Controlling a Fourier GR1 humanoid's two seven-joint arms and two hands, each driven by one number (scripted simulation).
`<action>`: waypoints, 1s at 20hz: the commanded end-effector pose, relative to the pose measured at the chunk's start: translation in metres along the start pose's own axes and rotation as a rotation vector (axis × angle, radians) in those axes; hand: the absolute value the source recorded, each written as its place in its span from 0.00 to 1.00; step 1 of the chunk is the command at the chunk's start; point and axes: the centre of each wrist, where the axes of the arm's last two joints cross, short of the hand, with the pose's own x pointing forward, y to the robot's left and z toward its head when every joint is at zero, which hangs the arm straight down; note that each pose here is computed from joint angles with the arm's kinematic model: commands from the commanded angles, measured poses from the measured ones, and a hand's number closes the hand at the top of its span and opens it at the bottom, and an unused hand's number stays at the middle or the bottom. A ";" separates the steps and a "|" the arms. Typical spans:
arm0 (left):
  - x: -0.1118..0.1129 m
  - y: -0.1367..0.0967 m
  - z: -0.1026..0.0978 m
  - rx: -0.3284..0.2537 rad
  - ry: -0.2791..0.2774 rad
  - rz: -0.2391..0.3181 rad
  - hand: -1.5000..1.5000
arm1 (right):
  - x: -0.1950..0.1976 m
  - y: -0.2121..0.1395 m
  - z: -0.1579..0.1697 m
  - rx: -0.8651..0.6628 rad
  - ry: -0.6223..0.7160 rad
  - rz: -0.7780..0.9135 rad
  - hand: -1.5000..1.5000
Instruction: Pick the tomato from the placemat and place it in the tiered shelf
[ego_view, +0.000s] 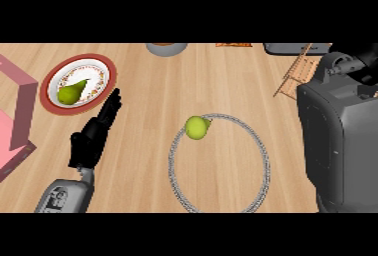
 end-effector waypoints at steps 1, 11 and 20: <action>0.005 -0.009 -0.015 -0.008 -0.011 0.000 0.50 | 0.006 -0.019 -0.027 -0.028 0.130 0.064 1.00; -0.011 -0.029 0.008 -0.007 0.007 0.001 0.50 | -0.028 0.006 -0.062 -0.076 0.045 0.198 1.00; -0.004 -0.019 -0.002 -0.026 -0.022 0.010 0.50 | -0.071 0.040 -0.088 -0.116 -0.042 0.306 1.00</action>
